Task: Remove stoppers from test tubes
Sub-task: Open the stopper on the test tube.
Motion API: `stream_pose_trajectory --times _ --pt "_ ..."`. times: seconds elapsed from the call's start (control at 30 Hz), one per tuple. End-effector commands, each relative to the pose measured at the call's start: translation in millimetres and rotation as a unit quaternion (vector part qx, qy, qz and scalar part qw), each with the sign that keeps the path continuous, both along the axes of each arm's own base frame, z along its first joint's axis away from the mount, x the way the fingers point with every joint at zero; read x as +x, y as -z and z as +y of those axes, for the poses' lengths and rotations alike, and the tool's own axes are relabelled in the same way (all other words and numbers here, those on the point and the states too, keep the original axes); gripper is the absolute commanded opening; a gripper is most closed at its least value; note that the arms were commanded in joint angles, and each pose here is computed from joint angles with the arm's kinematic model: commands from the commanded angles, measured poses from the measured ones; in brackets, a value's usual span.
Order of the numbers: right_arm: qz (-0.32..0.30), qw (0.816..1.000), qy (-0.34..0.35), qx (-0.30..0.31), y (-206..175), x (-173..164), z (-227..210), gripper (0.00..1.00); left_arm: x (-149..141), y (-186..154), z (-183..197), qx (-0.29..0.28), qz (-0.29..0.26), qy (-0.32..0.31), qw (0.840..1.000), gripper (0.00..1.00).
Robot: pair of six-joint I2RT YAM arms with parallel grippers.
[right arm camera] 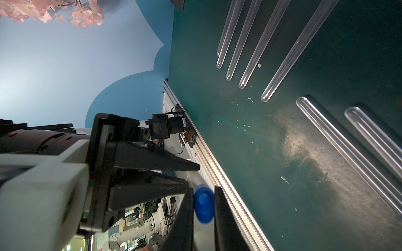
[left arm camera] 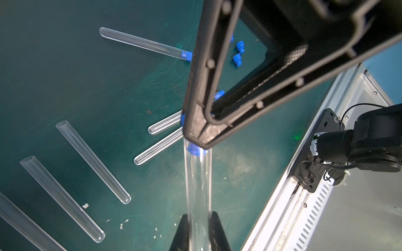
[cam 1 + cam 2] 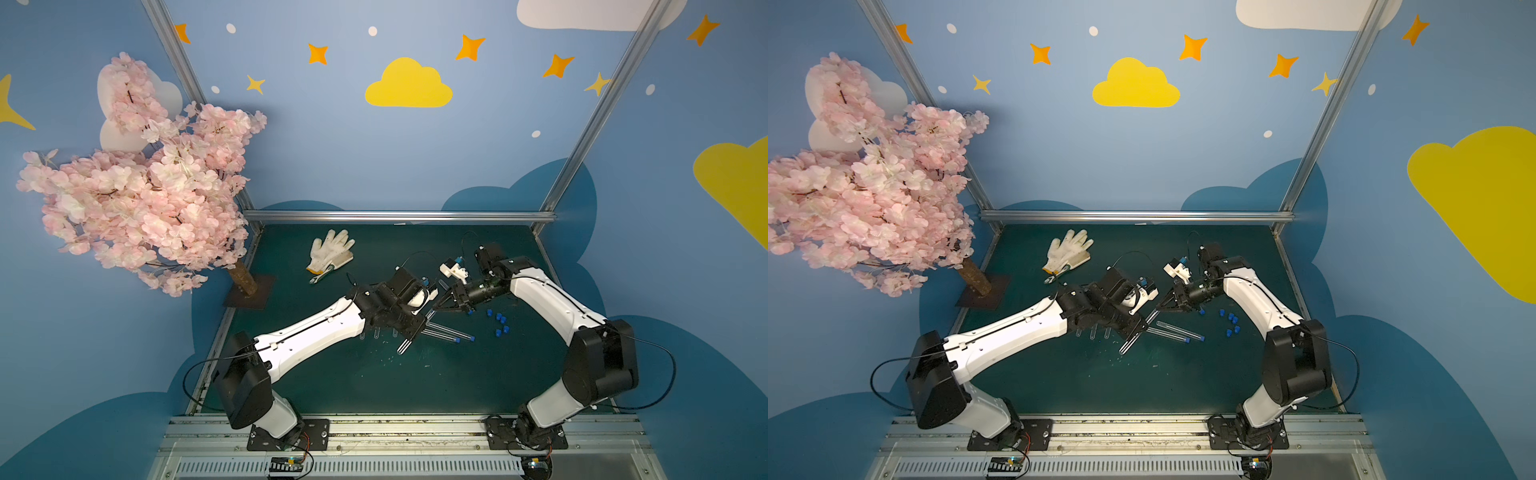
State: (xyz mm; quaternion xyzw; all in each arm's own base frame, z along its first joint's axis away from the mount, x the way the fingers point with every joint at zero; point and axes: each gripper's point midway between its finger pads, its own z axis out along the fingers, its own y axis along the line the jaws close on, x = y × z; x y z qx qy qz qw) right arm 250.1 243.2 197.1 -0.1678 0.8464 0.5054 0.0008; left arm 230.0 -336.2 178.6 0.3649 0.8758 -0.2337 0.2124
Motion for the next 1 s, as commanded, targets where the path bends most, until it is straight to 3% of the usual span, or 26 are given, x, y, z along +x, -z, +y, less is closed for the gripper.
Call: stream_pose_trajectory --times 0.0,0.4,0.73,0.97 --pt "-0.024 1.000 0.002 -0.019 -5 3 -8 0.00 -6 2 13 0.021 -0.001 0.004 1.000 0.03" --pt "-0.035 0.999 0.019 0.001 -19 12 -15 0.00 -12 22 32 0.066 0.004 0.004 0.998 0.03" --pt "-0.040 0.998 0.022 -0.032 -12 14 -25 0.00 -16 35 38 0.083 0.014 0.004 0.996 0.03" --pt "-0.059 0.998 0.022 0.004 -28 14 -21 0.00 -16 39 41 0.090 0.015 0.000 0.996 0.03"
